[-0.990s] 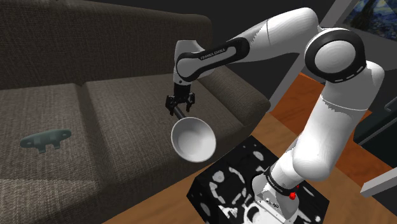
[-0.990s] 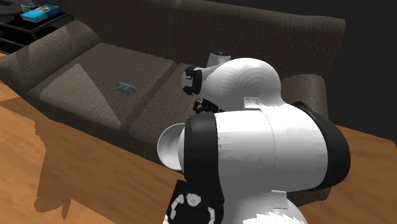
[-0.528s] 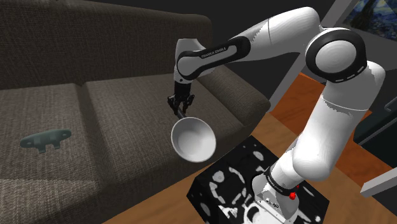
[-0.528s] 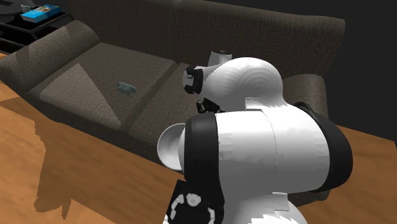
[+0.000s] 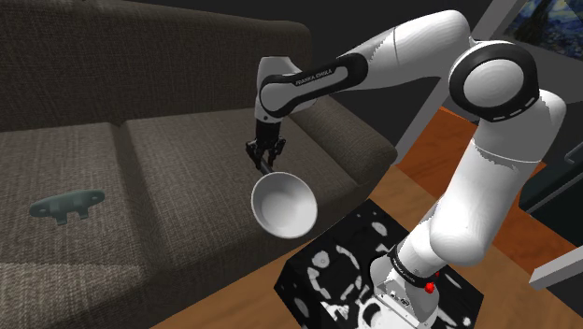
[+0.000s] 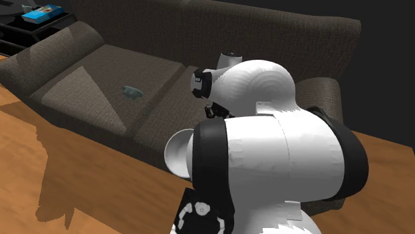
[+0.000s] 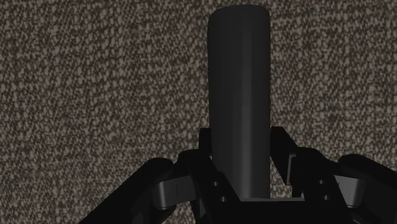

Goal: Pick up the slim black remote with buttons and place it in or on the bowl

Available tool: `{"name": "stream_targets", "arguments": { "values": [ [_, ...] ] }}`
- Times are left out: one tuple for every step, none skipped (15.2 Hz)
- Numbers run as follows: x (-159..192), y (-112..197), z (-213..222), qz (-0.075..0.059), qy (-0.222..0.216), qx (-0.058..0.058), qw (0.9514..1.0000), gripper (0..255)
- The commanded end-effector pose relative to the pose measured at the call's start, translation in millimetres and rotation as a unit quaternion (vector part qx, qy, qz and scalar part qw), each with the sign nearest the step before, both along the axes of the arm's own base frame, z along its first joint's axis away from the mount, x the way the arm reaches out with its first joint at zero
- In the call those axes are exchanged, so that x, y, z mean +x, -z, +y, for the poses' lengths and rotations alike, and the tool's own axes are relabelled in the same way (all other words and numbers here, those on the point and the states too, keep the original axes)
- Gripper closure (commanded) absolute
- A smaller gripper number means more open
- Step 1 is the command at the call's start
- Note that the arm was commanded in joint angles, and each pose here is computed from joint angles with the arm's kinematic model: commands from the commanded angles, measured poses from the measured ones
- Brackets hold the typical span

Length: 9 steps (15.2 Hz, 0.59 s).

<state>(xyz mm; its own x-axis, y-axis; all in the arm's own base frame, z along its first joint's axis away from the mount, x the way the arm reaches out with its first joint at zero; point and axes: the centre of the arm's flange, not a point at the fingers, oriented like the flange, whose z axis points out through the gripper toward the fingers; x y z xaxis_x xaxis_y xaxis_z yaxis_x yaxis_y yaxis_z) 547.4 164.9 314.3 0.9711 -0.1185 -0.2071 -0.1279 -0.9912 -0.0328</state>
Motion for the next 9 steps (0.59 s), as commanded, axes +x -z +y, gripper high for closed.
{"name": "stream_targets", "arguments": {
  "values": [
    [-2.0, -4.6, 2.5, 0.003, -0.002, 0.0, 1.0, 255],
    [-2.0, -9.9, 2.5, 0.003, -0.002, 0.0, 1.0, 255],
    [-1.9, -15.2, 2.5, 0.003, -0.002, 0.0, 1.0, 255],
    [-1.9, -20.4, 2.5, 0.003, -0.002, 0.0, 1.0, 255],
    [-1.9, -25.7, 2.5, 0.003, -0.002, 0.0, 1.0, 255],
    [-1.9, -31.0, 2.5, 0.003, -0.002, 0.0, 1.0, 255],
    [-1.9, -36.3, 2.5, 0.003, -0.002, 0.0, 1.0, 255],
    [-1.9, -41.6, 2.5, 0.003, -0.002, 0.0, 1.0, 255],
    [-1.9, -46.8, 2.5, 0.003, -0.002, 0.0, 1.0, 255]
  ]
}}
